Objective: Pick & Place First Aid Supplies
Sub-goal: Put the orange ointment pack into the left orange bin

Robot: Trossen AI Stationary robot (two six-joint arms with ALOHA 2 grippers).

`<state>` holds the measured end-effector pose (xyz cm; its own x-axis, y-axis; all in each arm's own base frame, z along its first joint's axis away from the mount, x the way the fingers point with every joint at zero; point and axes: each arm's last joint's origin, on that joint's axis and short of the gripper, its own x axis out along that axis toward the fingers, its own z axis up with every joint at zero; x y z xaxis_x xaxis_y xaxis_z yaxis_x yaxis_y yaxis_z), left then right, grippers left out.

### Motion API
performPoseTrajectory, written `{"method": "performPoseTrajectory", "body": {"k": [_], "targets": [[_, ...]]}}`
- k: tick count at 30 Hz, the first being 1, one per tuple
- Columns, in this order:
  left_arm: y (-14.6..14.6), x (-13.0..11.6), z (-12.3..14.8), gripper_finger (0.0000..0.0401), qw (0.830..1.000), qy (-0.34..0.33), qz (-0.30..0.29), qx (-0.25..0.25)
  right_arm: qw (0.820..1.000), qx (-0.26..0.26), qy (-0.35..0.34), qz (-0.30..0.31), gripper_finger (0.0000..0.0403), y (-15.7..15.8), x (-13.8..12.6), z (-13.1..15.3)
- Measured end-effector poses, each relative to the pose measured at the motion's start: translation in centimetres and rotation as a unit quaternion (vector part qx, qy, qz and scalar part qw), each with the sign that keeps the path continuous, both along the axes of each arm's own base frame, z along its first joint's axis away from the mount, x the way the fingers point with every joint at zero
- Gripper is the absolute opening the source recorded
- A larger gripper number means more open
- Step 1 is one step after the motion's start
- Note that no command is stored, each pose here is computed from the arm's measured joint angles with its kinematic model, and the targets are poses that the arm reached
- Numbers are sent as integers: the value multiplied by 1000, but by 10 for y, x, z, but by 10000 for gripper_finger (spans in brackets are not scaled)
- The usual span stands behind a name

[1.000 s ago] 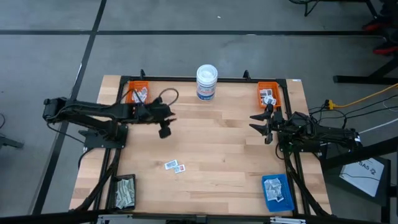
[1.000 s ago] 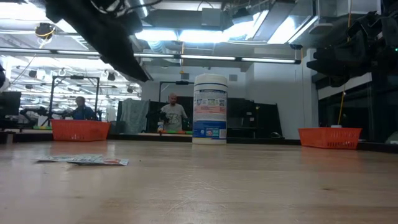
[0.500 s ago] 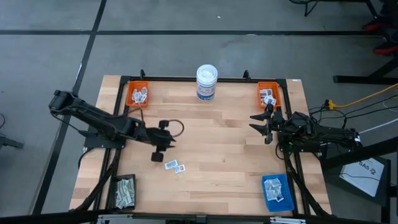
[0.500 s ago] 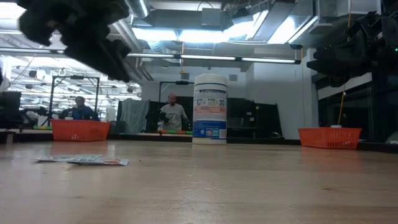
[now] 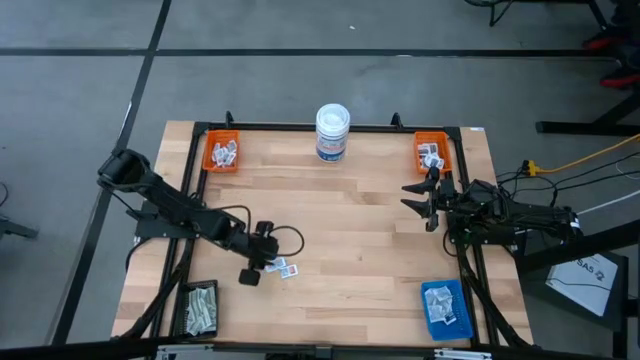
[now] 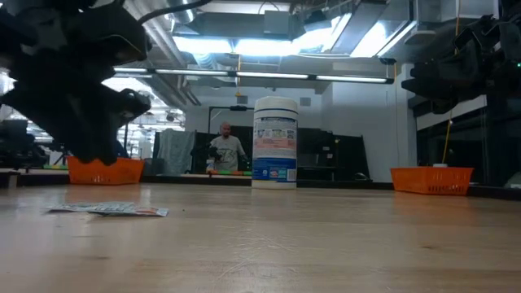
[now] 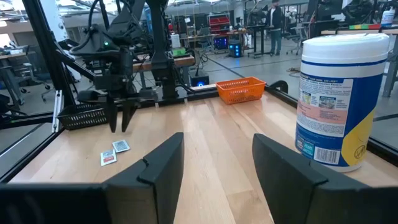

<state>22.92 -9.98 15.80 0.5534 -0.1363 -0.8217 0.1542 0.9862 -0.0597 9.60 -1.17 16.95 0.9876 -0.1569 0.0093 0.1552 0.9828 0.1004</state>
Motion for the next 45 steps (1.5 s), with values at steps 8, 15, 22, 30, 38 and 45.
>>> {"method": "performPoseTrajectory", "body": {"k": [8,15,22,30,38,45], "targets": [[-15,-7,0,102,1000,7,-2,-22,1000,0,0,0,191,0,0,0],[-18,-5,-14,102,1000,25,3,5,1000,0,0,0,191,0,0,0],[-22,2,-35,100,999,46,25,4,1000,0,0,0,191,0,0,0],[-22,7,-47,95,997,63,52,4,1000,0,0,0,191,0,0,0],[-16,8,-47,14,995,75,64,-8,1000,0,0,0,191,0,0,0],[-14,6,-40,1,995,77,65,-17,1000,0,0,0,191,0,0,0]]}}
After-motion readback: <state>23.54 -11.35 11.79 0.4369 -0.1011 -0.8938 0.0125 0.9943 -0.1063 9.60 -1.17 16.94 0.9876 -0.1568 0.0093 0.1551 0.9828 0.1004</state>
